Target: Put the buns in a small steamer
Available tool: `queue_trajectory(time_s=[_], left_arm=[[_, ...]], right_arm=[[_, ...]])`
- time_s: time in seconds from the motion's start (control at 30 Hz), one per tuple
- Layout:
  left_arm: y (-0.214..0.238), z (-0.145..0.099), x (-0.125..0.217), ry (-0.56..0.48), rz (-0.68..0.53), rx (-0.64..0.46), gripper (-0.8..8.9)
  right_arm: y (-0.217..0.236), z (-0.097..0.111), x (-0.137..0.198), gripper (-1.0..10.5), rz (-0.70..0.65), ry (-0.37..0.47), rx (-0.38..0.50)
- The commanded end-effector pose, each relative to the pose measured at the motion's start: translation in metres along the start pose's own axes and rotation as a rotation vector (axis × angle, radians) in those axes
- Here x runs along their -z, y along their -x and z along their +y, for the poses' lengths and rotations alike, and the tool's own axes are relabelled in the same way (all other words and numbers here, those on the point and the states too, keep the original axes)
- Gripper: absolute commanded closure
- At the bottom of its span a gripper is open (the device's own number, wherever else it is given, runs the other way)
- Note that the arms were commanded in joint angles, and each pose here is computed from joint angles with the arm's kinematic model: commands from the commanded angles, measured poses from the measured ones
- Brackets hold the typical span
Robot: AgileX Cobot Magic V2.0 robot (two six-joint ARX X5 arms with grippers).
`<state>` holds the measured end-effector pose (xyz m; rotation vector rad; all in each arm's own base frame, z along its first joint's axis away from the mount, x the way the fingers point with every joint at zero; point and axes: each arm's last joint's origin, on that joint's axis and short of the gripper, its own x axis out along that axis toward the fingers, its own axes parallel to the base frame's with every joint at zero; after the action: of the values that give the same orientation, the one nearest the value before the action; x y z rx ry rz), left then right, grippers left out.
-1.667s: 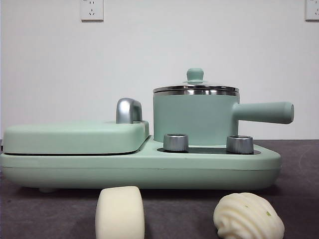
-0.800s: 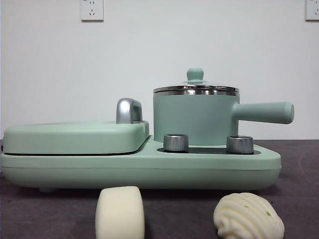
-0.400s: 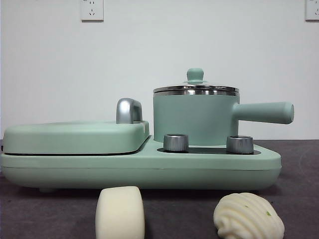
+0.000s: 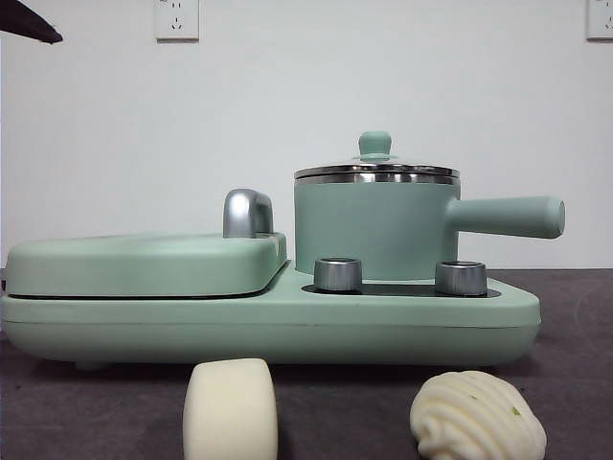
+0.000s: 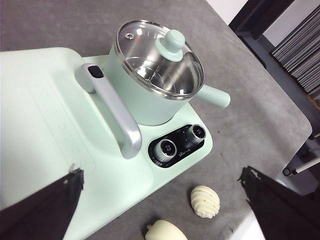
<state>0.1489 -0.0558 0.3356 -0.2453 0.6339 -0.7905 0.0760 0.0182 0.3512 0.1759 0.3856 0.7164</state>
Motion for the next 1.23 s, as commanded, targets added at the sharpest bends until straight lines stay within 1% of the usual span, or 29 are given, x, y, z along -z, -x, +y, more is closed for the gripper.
queue_trajectory(time_s=[0.03,0.17,0.27,0.5,0.6,0.77,0.87,0.93,1.0,1.1,1.23], left_arm=[[-0.004,-0.003,-0.012,-0.002,-0.002,0.020,2.95],[-0.017,-0.005,-0.030,-0.004,0.039,0.045,2.96],[-0.032,-0.009,-0.049,-0.014,0.088,0.069,3.22],[-0.081,-0.017,-0.099,-0.082,0.242,0.117,3.22],[-0.104,-0.020,-0.116,-0.101,0.298,0.116,3.22],[-0.148,-0.018,-0.135,-0.125,0.386,0.071,3.22],[-0.172,-0.019,-0.145,-0.141,0.424,0.005,3.22],[-0.188,-0.021,-0.150,-0.170,0.455,-0.051,3.22],[-0.201,-0.024,-0.153,-0.205,0.479,-0.081,3.22],[-0.221,-0.031,-0.155,-0.255,0.496,-0.126,3.22],[-0.242,-0.039,-0.154,-0.305,0.471,-0.144,3.22]], right_arm=[[0.001,0.002,-0.004,4.6,-0.011,0.005,-0.009],[0.001,0.002,-0.004,4.6,-0.011,-0.020,-0.008],[0.001,0.002,-0.003,4.6,-0.008,-0.040,-0.009],[0.001,0.002,-0.003,4.6,-0.006,-0.042,-0.008],[0.001,0.002,-0.003,4.6,-0.006,-0.043,-0.009],[0.001,0.002,-0.003,4.6,-0.006,-0.049,-0.008],[0.001,0.002,-0.003,4.6,-0.006,-0.049,-0.008],[0.001,0.002,-0.003,4.6,-0.006,-0.049,-0.008],[0.001,0.002,-0.003,4.6,-0.006,-0.049,-0.008],[0.001,0.002,-0.003,4.6,-0.006,-0.049,-0.007],[0.001,0.002,-0.003,4.6,-0.006,-0.050,-0.007]])
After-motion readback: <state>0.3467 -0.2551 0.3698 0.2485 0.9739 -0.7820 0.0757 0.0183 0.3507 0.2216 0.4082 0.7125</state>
